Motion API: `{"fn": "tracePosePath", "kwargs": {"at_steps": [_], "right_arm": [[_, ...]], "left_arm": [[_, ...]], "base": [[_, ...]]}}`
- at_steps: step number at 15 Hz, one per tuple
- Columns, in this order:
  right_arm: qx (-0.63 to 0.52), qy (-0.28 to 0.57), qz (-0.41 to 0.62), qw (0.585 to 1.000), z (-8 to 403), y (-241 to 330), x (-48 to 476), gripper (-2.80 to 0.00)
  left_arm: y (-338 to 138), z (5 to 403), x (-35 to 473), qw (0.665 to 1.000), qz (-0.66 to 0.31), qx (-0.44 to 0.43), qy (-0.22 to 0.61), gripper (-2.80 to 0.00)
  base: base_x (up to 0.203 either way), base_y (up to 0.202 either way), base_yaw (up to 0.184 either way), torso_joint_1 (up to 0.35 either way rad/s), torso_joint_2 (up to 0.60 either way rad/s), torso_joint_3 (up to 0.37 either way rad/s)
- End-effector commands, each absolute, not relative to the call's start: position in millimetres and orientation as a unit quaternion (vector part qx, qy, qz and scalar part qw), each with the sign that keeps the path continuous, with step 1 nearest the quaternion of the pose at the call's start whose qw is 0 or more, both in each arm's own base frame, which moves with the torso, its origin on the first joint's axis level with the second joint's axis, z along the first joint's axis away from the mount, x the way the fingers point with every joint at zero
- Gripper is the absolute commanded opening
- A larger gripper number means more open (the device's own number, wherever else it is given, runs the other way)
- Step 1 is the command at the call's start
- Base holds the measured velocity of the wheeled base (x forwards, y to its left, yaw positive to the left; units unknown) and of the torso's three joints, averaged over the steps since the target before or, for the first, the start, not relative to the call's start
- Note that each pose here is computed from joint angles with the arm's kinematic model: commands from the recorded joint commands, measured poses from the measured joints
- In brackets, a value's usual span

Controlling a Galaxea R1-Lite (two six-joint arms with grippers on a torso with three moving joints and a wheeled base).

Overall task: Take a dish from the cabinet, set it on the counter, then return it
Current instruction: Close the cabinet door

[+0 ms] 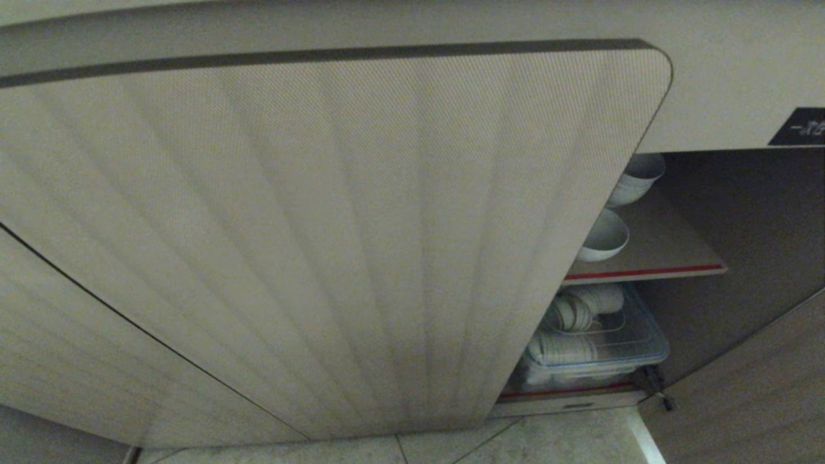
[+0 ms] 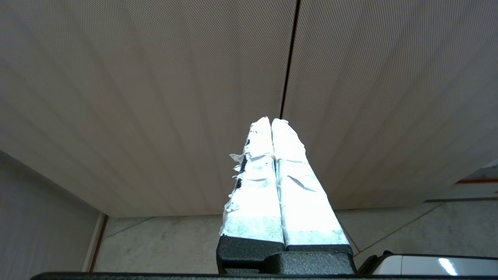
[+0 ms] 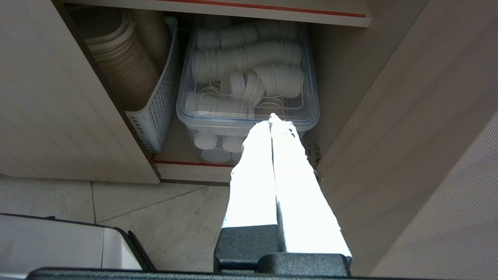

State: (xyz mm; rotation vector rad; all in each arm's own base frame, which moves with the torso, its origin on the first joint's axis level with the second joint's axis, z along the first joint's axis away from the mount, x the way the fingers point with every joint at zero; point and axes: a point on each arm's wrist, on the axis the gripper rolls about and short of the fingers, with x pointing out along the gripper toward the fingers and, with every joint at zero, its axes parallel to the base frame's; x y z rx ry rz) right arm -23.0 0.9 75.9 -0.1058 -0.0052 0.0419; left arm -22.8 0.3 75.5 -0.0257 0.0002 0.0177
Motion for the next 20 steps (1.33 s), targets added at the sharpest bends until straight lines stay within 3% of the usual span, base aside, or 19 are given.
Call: {"fn": "tracePosePath", "kwargs": {"at_steps": [1, 20], "right_arm": [[-0.054, -0.002, 0.021, 0.998, 75.9, 1.0, -22.9, -2.80], [-0.054, -0.002, 0.020, 0.998, 75.9, 0.9, -22.9, -2.80]], "left_arm": [[0.3, 75.5, -22.8, 1.000, 0.009, -0.013, 0.000, -2.80], [0.3, 75.6, -22.8, 1.000, 0.009, -0.013, -0.001, -2.80]], "base": [[0.000, 0.000, 0.000, 0.000, 0.00, 0.000], [0.000, 0.000, 0.000, 0.000, 0.00, 0.000]]}}
